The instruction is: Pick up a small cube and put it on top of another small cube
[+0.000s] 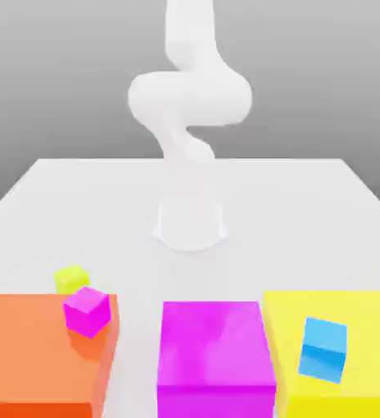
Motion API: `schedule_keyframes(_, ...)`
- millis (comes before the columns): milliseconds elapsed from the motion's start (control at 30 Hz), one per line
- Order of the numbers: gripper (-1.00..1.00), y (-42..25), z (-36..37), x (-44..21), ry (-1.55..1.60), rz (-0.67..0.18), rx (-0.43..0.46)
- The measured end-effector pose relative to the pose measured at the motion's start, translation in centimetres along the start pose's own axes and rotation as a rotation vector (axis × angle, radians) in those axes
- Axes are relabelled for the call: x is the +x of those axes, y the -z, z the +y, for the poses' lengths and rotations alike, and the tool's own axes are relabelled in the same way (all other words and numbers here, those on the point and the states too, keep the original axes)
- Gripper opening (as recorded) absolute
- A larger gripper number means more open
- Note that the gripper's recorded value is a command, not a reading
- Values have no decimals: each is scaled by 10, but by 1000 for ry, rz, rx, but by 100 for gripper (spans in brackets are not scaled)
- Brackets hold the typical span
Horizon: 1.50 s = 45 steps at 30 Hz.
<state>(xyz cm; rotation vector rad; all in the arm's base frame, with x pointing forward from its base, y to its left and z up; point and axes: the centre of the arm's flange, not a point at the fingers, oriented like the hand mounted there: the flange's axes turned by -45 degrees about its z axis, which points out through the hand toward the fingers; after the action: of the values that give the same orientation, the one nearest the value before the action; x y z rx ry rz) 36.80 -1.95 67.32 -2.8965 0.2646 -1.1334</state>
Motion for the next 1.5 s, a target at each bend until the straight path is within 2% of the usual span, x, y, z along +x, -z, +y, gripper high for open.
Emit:
schedule_keyframes(267,0,-122,82,-48,-505,-140,-175)
schedule_keyframes(533,0,-205,170,-135,-1018,-232,-370)
schedule_keyframes(800,0,-249,239,-252,-1538,-282,-588)
schedule_keyframes(1067,0,-259,271,-380,-2054,-297,-833)
schedule_keyframes(1133,0,-265,274,-398,-2108,-293,-863)
schedule_keyframes(1367,0,-303,277,-435,-2121,-294,-870)
schedule_keyframes(1400,-100,-306,277,-439,-2122,-295,-869)
schedule_keyframes(1500,-100,-306,277,-439,-2122,-294,-869)
